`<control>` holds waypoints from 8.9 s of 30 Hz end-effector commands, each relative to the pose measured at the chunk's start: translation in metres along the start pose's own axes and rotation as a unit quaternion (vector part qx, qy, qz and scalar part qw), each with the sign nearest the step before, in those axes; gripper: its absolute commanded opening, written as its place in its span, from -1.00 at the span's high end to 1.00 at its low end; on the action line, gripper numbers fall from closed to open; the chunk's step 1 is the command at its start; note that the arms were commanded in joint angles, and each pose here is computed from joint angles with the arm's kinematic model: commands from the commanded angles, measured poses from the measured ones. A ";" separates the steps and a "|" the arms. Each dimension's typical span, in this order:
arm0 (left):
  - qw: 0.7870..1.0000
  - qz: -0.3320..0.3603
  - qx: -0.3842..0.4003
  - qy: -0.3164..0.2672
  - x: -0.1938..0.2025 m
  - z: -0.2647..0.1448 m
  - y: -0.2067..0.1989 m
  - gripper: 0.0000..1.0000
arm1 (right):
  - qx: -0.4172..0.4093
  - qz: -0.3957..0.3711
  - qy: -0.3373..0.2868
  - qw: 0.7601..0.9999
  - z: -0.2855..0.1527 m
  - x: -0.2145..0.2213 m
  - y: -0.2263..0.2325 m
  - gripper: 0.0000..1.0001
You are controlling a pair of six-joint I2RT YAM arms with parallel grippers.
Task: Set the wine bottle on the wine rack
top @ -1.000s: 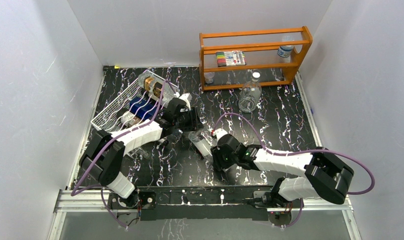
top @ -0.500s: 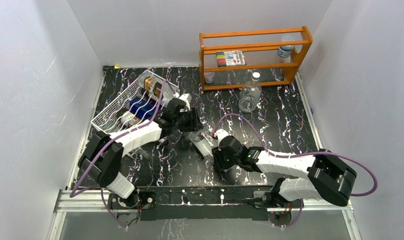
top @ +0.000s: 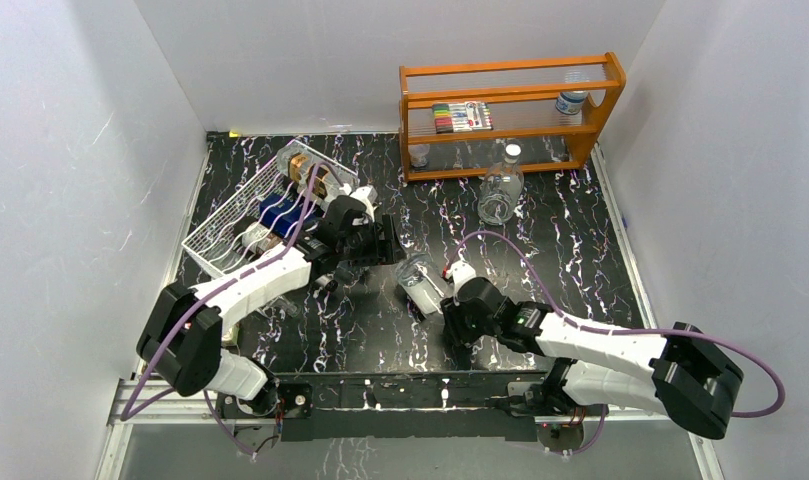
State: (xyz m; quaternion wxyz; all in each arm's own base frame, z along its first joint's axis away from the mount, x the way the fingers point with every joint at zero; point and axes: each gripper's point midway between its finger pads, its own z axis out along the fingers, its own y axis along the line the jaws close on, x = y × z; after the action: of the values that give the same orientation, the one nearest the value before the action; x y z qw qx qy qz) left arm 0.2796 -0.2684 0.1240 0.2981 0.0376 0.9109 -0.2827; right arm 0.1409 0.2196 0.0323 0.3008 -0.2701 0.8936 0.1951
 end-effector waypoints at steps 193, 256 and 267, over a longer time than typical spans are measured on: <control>0.965 0.024 -0.117 -0.235 -0.031 -0.184 0.056 -0.96 | 0.293 0.133 -0.189 0.928 -0.060 -0.329 -0.261 -0.16; 0.981 -0.002 -0.021 -0.190 -0.036 -0.129 0.013 -0.96 | 0.035 0.110 -0.265 0.957 -0.065 -0.192 -0.038 1.00; 0.991 -0.051 0.078 -0.098 -0.012 -0.071 -0.023 -0.93 | -0.009 0.124 -0.214 0.969 -0.049 -0.155 -0.025 1.00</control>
State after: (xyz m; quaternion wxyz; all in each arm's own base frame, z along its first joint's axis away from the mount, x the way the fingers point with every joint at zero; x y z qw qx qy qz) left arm 0.2527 -0.2224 0.1795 0.3903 -0.0232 0.8699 -0.3006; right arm 0.2679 0.2315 0.2072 0.5307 -0.0906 0.7936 0.2835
